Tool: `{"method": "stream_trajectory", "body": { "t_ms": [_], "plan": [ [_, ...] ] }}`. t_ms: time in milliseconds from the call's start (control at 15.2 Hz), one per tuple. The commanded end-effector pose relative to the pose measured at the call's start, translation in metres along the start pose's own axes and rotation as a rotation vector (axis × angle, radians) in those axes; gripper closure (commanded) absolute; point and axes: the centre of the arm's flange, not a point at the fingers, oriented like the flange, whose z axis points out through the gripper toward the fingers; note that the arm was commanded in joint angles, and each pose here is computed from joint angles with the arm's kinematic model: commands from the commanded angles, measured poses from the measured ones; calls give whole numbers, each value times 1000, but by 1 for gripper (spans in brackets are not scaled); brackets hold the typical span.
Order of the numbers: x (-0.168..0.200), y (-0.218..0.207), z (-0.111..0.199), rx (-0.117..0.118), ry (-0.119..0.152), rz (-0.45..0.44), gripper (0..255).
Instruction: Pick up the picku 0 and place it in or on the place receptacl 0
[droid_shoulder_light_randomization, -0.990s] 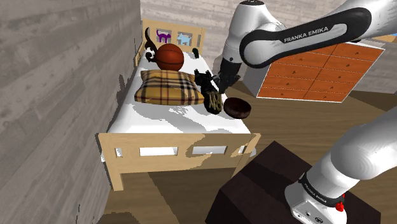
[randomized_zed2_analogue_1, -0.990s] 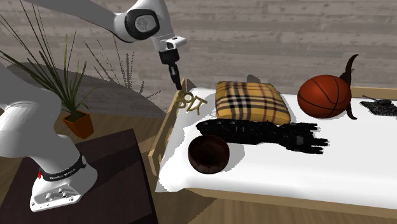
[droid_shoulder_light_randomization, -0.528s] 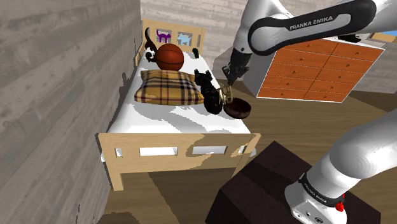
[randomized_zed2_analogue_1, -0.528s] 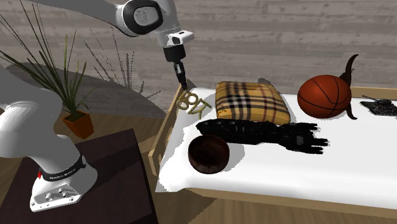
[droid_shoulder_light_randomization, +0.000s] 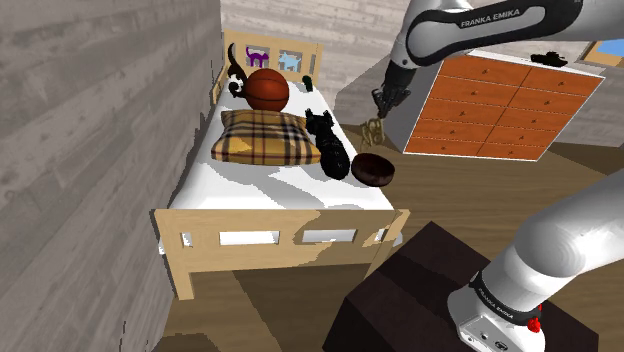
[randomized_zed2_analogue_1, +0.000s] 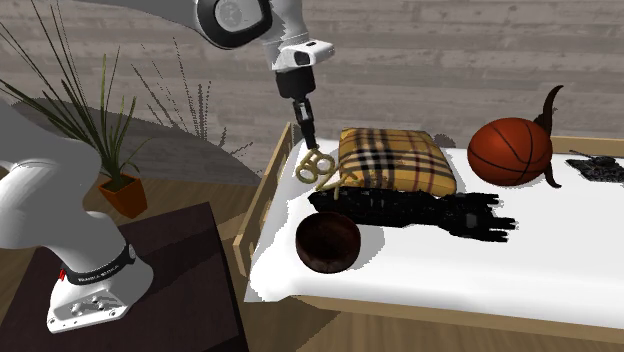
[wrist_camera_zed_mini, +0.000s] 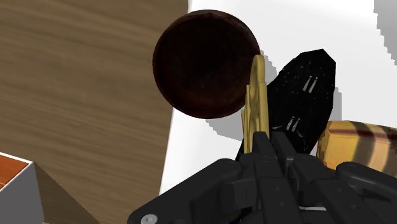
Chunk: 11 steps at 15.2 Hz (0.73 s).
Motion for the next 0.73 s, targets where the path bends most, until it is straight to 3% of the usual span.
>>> {"method": "stream_trajectory", "body": {
  "t_ms": [0, 528, 594, 660],
  "plan": [
    [5, 17, 1, 0, 0, -2, 255],
    [-2, 14, 32, 0, 0, -2, 255],
    [-2, 14, 32, 0, 0, -2, 0],
    [-8, 23, 44, 36, 8, 55, 0]
  ]
}}
